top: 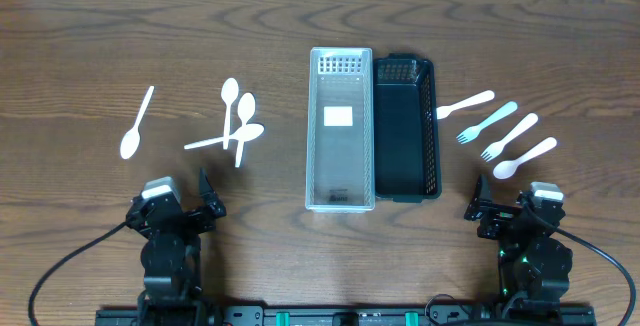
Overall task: Pack container
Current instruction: 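Move the left gripper over the lone white spoon on the far left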
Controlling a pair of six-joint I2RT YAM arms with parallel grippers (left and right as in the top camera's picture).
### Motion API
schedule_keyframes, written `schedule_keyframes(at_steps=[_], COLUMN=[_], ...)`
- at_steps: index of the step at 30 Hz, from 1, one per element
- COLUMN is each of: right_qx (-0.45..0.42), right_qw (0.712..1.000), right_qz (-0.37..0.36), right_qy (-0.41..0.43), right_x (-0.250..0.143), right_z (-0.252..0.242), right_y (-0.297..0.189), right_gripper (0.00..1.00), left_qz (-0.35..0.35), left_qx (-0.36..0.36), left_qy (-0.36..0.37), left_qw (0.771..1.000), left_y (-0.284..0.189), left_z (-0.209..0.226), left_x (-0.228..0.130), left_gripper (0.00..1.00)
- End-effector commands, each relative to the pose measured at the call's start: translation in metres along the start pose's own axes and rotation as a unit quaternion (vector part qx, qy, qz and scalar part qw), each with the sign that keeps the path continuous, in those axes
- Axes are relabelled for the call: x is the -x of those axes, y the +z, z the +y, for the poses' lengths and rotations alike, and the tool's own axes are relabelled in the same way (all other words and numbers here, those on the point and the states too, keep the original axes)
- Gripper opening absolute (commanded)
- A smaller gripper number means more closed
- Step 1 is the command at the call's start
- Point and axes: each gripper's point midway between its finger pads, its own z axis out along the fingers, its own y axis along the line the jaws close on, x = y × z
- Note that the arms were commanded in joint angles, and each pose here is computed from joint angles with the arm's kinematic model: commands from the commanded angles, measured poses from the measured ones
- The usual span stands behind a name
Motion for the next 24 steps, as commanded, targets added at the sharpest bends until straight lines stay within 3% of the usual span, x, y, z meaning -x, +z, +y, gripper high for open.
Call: schedule_keyframes(at_steps=[1, 8, 11, 16, 24], right_qx=[-0.007, -0.007, -0.007, -0.007, -0.007], right_qw=[1.000, 1.000, 1.000, 1.000, 1.000], right_qz=[-0.003, -0.003, -0.003, -0.003, -0.003], right_qy=[-0.004, -0.004, -0.004, -0.004, -0.004], right_x=[0.000, 0.000, 0.000, 0.000, 0.000], right_z=[-0.003, -0.003, -0.003, -0.003, -0.003], right_y=[0.000, 0.000, 0.000, 0.000, 0.000], right_gripper=[0.99, 0.99, 0.99, 0.99, 0.99], left_qz=[-0.008, 0.101, 0.185, 0.304, 0.359], left_qx=[-0.005, 0.012, 0.019, 0.006, 0.001], left_qy=[-0.016, 0.012, 0.031, 0.046, 0.048], left_qw=[1.000, 0.995, 0.982, 0.952, 0.932], left_y=[-0.005, 0.032, 0.059, 0.098, 0.131], left_z=[-0.007, -0.029, -0.042, -0.064, -0.073], left_x=[0.040, 0.090, 0.102, 0.093, 0.063], left_gripper=[0.98, 0.98, 0.98, 0.98, 0.98])
